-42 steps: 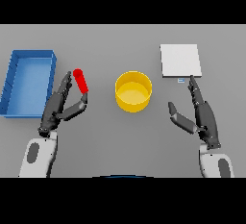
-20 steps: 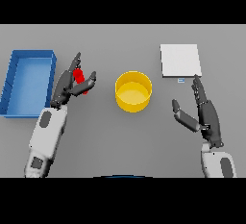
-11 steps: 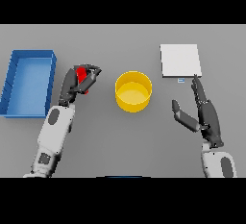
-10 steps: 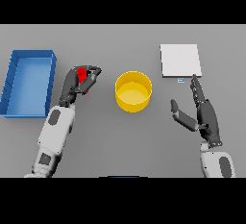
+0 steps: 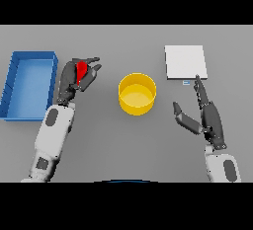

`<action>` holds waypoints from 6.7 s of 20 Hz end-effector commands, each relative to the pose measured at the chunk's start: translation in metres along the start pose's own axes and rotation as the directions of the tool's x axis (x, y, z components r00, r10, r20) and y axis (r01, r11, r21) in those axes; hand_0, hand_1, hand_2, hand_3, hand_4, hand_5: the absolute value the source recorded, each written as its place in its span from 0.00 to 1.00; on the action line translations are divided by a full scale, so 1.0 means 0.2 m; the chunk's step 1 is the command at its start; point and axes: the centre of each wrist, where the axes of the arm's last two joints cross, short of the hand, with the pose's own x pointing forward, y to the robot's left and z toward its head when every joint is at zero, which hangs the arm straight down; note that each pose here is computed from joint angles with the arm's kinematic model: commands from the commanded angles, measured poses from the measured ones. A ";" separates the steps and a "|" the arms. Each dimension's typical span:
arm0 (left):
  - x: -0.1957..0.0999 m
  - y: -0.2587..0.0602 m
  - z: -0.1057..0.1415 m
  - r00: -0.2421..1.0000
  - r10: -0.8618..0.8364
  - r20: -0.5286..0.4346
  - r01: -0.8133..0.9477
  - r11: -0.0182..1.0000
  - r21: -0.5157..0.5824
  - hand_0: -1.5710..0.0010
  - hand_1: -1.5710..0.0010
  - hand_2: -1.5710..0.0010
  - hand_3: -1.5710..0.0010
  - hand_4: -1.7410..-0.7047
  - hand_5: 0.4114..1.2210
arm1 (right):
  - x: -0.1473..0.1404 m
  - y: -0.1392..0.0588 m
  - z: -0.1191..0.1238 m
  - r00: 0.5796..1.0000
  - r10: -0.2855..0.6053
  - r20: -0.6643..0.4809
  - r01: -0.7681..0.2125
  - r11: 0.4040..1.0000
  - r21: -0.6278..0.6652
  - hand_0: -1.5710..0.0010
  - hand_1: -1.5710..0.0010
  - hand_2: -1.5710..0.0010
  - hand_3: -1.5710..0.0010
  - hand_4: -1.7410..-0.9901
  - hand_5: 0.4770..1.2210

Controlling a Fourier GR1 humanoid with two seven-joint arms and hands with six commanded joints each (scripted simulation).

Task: Pick up the red beaker and tilt it to pour out 1 green nut into yellow bowl. Pick up the yellow bowl and place it on the metallic measuring scale.

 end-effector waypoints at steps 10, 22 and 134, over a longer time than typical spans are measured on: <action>0.26 -0.02 -0.09 0.907 -0.409 0.097 0.420 0.881 -0.217 0.01 0.01 0.01 0.01 0.01 0.87 | 0.03 0.01 0.03 0.999 0.040 -0.010 -0.040 0.999 -0.008 1.00 1.00 1.00 1.00 0.66 0.31; 0.46 -0.21 -0.26 0.310 -0.831 0.462 0.946 0.222 -0.236 0.00 0.00 0.00 0.00 0.00 0.96 | 0.01 0.01 0.05 1.000 0.015 -0.002 -0.015 1.000 0.003 1.00 1.00 1.00 1.00 0.63 0.32; 0.25 0.84 0.00 0.752 -0.418 -0.510 0.466 0.884 -0.039 1.00 1.00 1.00 1.00 0.99 0.32 | 0.25 0.10 -0.35 0.638 0.602 0.481 -0.770 0.469 0.434 1.00 1.00 1.00 1.00 0.68 0.30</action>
